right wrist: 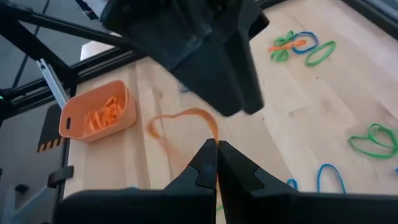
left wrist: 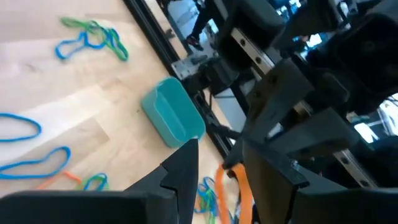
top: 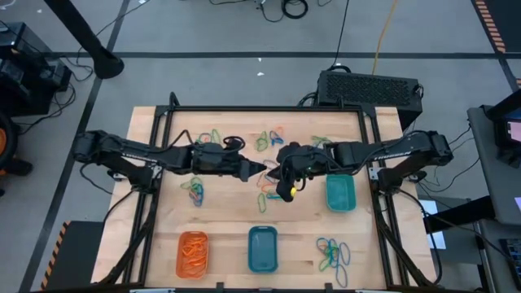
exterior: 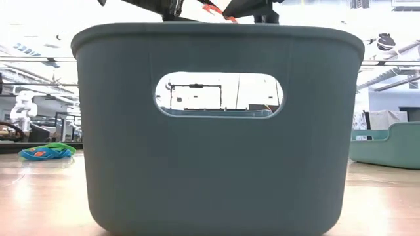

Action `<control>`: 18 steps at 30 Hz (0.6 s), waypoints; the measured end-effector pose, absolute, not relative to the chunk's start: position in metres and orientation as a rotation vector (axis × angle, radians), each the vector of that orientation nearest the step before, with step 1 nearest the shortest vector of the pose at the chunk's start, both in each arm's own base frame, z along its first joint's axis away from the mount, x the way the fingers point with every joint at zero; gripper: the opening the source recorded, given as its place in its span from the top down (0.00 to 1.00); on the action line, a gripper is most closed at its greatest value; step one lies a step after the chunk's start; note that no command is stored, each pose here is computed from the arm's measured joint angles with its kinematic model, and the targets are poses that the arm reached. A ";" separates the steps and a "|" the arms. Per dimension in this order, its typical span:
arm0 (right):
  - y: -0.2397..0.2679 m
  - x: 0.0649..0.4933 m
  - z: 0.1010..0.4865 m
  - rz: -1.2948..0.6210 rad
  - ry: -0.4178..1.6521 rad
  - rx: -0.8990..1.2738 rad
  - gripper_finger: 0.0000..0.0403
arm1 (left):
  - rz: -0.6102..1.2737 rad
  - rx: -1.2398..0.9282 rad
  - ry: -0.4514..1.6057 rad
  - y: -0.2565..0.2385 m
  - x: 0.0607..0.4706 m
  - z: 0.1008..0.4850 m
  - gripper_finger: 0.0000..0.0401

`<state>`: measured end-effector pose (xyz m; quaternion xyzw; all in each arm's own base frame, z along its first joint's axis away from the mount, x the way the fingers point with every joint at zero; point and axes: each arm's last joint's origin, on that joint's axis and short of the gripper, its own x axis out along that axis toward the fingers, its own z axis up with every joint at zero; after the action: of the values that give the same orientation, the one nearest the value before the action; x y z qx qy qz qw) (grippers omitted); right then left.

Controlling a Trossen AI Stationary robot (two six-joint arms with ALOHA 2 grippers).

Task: Sort rubber bands into baskets
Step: Put the orange rubber band into the orange bin

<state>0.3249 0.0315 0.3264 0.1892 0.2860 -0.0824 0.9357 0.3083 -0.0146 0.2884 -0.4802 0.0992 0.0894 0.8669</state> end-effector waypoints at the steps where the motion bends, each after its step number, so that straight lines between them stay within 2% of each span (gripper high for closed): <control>1: 0.031 0.325 0.327 -0.169 0.582 0.387 1.00 | 0.176 -1.007 0.216 -0.015 0.309 0.288 0.67; 18: 0.031 0.324 0.325 -0.173 0.601 0.385 1.00 | 0.119 -0.991 0.242 -0.018 0.309 0.288 0.67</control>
<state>0.3236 0.0307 0.3253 0.1880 0.2939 -0.0846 0.9334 0.3089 -0.0175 0.2883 -0.4742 0.1159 0.0569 0.8709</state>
